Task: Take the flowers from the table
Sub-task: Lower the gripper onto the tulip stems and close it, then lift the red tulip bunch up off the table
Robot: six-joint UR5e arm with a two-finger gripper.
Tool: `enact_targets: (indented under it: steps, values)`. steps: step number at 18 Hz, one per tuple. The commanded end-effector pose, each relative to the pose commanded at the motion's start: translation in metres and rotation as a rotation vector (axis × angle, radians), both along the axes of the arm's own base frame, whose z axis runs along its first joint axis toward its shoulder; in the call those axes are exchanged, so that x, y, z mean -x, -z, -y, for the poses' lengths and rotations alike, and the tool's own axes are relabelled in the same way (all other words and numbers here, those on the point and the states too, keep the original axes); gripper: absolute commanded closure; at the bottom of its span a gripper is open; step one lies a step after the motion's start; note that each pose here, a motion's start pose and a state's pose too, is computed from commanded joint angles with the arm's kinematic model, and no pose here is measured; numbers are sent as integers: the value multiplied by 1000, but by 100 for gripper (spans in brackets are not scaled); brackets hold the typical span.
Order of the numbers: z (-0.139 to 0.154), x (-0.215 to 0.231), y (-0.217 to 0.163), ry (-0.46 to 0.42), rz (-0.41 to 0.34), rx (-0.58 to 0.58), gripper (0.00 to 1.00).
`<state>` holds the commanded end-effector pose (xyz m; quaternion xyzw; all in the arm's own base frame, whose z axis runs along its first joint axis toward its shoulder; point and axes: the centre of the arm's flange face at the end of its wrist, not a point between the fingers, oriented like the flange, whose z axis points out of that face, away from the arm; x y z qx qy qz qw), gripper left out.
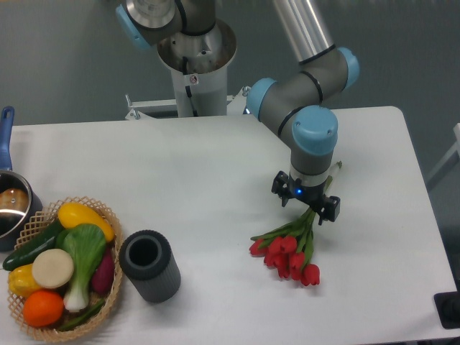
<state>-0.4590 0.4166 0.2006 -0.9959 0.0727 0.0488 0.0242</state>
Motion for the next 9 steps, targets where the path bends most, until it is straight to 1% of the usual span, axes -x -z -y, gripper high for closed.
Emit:
enact_targets:
  steps: [4, 5, 6, 7, 8, 9]
  values:
    - [-2, 2, 6, -4, 5, 7, 56]
    - [-3, 2, 5, -16, 2, 6, 69]
    - [-6, 2, 4, -44, 2, 0, 82]
    - [-8, 3, 3, -76, 1, -5, 98]
    - [-9, 5, -1, -93, -6, -12, 100]
    - [-10, 7, -9, -95, -19, -19, 100]
